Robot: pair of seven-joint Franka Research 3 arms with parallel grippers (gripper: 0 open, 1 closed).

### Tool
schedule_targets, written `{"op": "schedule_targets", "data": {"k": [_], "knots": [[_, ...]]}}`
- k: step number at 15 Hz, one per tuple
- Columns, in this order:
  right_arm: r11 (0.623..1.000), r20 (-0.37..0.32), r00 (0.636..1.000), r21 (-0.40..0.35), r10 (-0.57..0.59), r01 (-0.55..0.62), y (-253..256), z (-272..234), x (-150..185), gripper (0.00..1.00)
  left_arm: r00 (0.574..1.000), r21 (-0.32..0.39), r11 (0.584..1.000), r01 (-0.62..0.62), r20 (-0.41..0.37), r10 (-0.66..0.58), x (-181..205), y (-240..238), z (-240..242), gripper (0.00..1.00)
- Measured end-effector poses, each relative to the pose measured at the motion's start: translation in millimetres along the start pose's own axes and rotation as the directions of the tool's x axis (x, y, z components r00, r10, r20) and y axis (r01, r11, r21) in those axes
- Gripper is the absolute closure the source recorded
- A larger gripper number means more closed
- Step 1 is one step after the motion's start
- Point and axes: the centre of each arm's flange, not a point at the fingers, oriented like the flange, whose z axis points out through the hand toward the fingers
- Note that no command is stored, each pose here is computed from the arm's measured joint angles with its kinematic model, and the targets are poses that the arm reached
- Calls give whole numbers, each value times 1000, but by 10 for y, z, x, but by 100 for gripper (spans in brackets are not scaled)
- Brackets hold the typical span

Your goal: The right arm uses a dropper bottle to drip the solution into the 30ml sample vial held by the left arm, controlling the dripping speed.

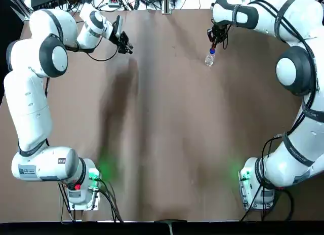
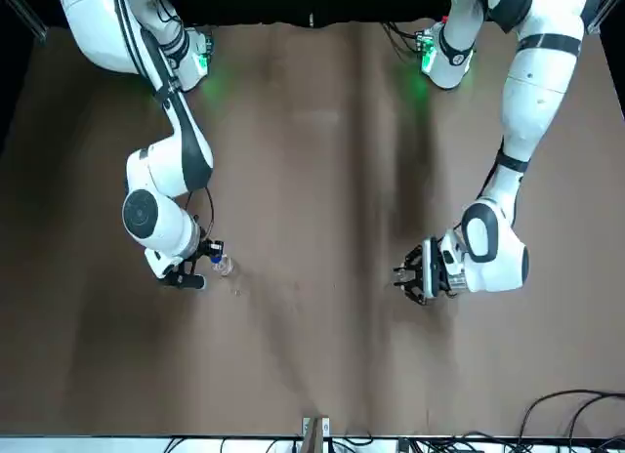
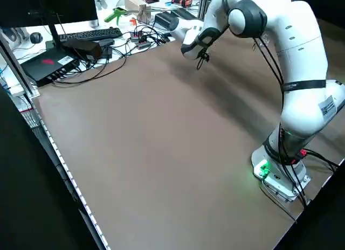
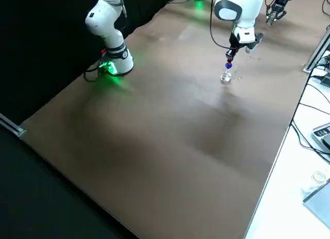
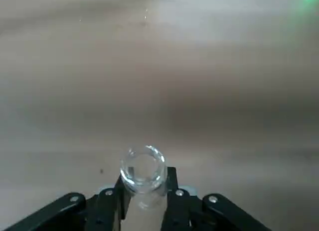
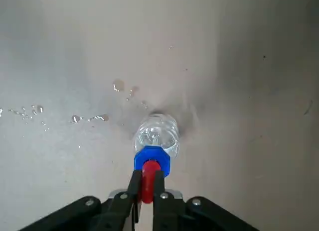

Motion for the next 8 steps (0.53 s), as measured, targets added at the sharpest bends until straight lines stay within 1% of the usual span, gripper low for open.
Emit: {"op": "schedule_targets", "data": {"k": [1,2,3,5,8], "knots": [[1000,-2,1000,1,0,0,-1,-18,-3,87,1000,-3,1000,10,3,-10,131,5,32,69],[1000,15,1000,-6,-1,1,5,-46,-32,87,999,-10,999,32,10,-32,414,27,91,69],[1000,27,1000,-10,-1,2,10,-72,-53,87,999,-12,999,39,20,-39,544,41,126,69],[1000,40,999,-15,-3,3,13,-158,-87,87,997,-10,999,46,59,-46,743,63,205,69],[1000,33,999,-12,-4,4,11,-329,-121,87,993,-11,998,69,98,-68,1034,87,348,69]]}}
